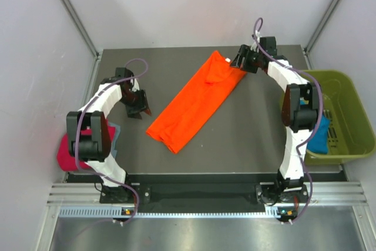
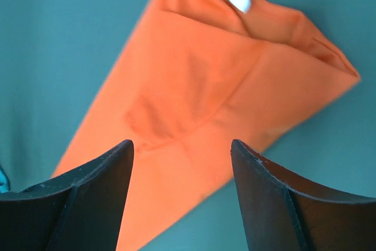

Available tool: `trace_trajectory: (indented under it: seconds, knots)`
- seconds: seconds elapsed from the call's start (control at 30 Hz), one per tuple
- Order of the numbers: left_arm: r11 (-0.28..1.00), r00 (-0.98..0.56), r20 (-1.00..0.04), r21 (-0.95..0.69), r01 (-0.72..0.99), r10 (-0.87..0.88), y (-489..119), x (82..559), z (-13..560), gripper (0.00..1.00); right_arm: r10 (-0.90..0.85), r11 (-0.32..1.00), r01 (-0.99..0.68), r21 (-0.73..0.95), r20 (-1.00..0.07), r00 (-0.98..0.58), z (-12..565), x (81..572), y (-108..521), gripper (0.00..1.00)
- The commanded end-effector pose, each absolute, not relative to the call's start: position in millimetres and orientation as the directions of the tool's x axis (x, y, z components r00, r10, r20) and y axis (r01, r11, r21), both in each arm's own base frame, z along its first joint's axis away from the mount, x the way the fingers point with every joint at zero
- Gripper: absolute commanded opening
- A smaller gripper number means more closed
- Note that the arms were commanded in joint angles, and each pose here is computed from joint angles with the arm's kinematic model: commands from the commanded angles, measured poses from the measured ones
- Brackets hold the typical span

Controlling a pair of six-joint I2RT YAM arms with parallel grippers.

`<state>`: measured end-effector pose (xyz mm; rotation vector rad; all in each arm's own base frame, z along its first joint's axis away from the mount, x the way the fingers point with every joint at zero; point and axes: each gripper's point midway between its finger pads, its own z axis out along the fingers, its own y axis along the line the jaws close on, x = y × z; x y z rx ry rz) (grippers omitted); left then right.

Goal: Fold and stack the t-shirts
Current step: Fold the tshirt

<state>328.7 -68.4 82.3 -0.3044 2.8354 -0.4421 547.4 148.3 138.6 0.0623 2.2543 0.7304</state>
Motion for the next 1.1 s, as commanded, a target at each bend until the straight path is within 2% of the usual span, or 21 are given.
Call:
trace_trajectory:
  seconds: [0.0, 0.33, 0.47, 0.5, 0.57, 0.7, 0.8, 0.83, 0.87, 0.9, 0.97, 1.07]
  knots:
    - [0.933, -0.95, -0.176, -0.301, -0.196, -0.257, -58, 321, 70, 0.55, 0.296, 0.83, -0.132, 0.543, -0.628, -0.72, 128, 556, 136, 0.68]
    - [0.925, -0.966, -0.062, -0.309, -0.219, -0.25, -63, 310, 38, 0.54, 0.332, 0.833, -0.049, 0.552, -0.567, -0.754, 87, 565, 118, 0.67]
    - [0.914, -0.969, -0.004, -0.333, -0.231, -0.247, -69, 305, 28, 0.48, 0.348, 0.834, -0.017, 0.552, -0.548, -0.761, 78, 563, 116, 0.67]
    - [0.913, -0.969, 0.014, -0.331, -0.237, -0.246, -70, 303, 23, 0.42, 0.347, 0.834, -0.014, 0.551, -0.545, -0.763, 75, 564, 115, 0.66]
    - [0.913, -0.969, 0.023, -0.328, -0.242, -0.248, -70, 304, 21, 0.37, 0.351, 0.839, -0.002, 0.545, -0.542, -0.764, 70, 567, 113, 0.63]
    - [0.913, -0.968, 0.049, -0.325, -0.247, -0.245, -70, 298, 17, 0.24, 0.352, 0.852, 0.016, 0.523, -0.55, -0.757, 59, 579, 109, 0.44]
    - [0.909, -0.967, 0.067, -0.331, -0.253, -0.245, -72, 291, 15, 0.17, 0.346, 0.86, 0.014, 0.51, -0.562, -0.751, 56, 586, 111, 0.42]
    - [0.908, -0.967, 0.069, -0.333, -0.254, -0.245, -73, 290, 15, 0.14, 0.342, 0.862, 0.011, 0.508, -0.565, -0.751, 55, 588, 112, 0.37]
    - [0.907, -0.967, 0.078, -0.335, -0.255, -0.243, -74, 286, 15, 0.06, 0.332, 0.866, -0.003, 0.5, -0.579, -0.745, 57, 591, 114, 0.33]
    - [0.906, -0.968, 0.075, -0.342, -0.25, -0.239, -75, 285, 16, 0.01, 0.331, 0.87, 0.006, 0.492, -0.577, -0.747, 52, 592, 114, 0.23]
    - [0.903, -0.966, 0.087, -0.344, -0.257, -0.242, -76, 280, 17, 0.0, 0.325, 0.875, -0.001, 0.484, -0.589, -0.74, 54, 596, 116, 0.12]
    - [0.895, -0.964, 0.098, -0.358, -0.266, -0.248, -80, 271, 21, 0.0, 0.321, 0.879, -0.016, 0.476, -0.617, -0.718, 61, 608, 120, 0.06]
